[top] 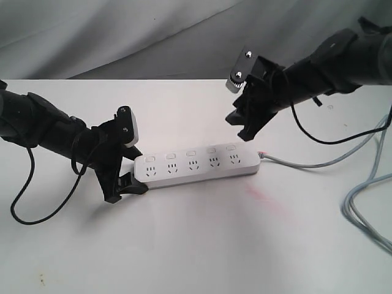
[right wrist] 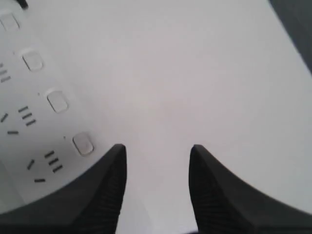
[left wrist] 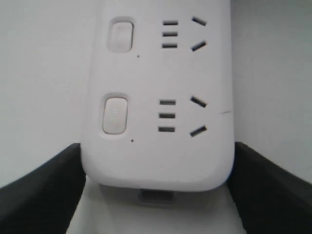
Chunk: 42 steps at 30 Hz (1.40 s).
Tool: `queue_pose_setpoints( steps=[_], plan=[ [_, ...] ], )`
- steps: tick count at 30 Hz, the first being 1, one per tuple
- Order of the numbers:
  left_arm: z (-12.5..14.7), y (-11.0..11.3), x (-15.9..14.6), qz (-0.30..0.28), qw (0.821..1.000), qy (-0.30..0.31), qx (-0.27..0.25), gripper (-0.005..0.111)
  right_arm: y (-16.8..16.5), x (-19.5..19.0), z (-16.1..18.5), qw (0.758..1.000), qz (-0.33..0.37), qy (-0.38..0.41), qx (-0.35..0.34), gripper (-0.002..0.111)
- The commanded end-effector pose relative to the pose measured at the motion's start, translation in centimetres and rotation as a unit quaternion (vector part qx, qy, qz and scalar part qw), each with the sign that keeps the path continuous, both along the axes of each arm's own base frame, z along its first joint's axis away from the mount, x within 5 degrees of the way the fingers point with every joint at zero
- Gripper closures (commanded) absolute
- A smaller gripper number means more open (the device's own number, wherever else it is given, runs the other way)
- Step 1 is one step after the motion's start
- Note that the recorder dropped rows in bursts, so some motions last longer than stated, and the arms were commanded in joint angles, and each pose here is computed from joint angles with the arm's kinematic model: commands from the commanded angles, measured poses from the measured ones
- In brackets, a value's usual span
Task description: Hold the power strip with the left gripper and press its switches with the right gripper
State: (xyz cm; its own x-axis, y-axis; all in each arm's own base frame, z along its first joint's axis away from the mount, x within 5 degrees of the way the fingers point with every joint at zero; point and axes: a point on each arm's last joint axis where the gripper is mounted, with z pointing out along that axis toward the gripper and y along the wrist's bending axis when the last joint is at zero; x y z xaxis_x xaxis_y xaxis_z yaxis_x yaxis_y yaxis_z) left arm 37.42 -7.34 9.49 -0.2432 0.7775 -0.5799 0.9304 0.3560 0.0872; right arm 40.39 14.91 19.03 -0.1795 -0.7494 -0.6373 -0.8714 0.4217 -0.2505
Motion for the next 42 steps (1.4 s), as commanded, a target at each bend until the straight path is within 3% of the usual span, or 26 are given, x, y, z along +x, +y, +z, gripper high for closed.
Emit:
queue_pose_setpoints(
  steps=[1, 10, 19, 24, 30, 42],
  plan=[
    [0.0, -0.2, 0.0, -0.006, 1.0, -0.001, 0.003, 0.041, 0.4, -1.6, 4.3, 0.999, -0.004, -0.024, 0.03, 0.069],
    [0.0, -0.2, 0.0, -0.006, 1.0, -0.001, 0.003, 0.041, -1.8, -8.6, 9.9, 0.994, -0.058, -0.062, 0.067, 0.069],
    [0.0, -0.2, 0.0, -0.006, 1.0, -0.001, 0.003, 0.041, -4.9, -19.0, 10.5, 0.988, -0.073, -0.109, 0.08, 0.072],
    [0.0, -0.2, 0.0, -0.006, 1.0, -0.001, 0.003, 0.041, -6.1, -22.7, 9.6, 0.986, -0.077, -0.117, 0.091, 0.086],
    [0.0, -0.2, 0.0, -0.006, 1.0, -0.001, 0.003, 0.041, -6.7, -24.9, 8.2, 0.987, -0.075, -0.102, 0.099, 0.108],
    [0.0, -0.2, 0.0, -0.006, 1.0, -0.001, 0.003, 0.041, -6.5, -25.3, 7.7, 0.984, -0.094, -0.068, 0.136, 0.108]
  ],
)
